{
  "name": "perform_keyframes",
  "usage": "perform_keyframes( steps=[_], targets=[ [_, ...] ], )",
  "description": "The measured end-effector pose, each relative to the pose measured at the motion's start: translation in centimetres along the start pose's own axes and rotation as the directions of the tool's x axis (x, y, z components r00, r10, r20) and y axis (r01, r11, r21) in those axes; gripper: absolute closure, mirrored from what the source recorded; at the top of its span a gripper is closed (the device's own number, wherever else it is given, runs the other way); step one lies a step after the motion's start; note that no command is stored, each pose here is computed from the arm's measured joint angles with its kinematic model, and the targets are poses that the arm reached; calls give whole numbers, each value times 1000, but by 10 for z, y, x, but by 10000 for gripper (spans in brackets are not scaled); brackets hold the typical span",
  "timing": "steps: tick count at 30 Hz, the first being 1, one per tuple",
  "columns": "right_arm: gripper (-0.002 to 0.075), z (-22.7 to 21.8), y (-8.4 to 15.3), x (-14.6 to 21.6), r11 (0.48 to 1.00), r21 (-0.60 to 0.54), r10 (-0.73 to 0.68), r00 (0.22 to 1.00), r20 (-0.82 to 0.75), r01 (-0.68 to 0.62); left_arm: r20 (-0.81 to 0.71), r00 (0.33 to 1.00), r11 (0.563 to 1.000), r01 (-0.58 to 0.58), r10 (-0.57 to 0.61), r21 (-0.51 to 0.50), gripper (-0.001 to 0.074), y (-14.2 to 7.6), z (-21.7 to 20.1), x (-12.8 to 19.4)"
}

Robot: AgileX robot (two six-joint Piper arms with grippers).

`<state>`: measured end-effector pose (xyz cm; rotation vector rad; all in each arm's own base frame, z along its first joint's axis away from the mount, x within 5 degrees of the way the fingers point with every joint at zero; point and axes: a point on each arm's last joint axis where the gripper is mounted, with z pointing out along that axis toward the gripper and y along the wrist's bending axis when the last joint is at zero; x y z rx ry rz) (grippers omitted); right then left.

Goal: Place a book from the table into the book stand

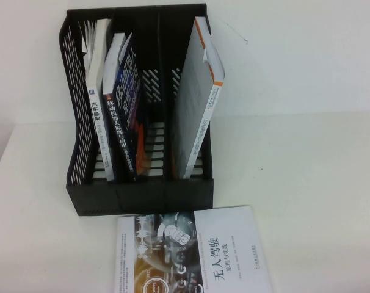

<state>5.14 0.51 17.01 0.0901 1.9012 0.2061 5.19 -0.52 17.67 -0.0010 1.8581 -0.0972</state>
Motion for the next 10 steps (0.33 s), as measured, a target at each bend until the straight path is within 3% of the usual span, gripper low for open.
perform_keyframes(
  steps=[10],
  targets=[
    [728, 0, 0, 0, 1000, 1, -2, 1000, -2, 2, 0, 1000, 1000, 0, 0, 0, 737, 0, 0, 0]
  ],
)
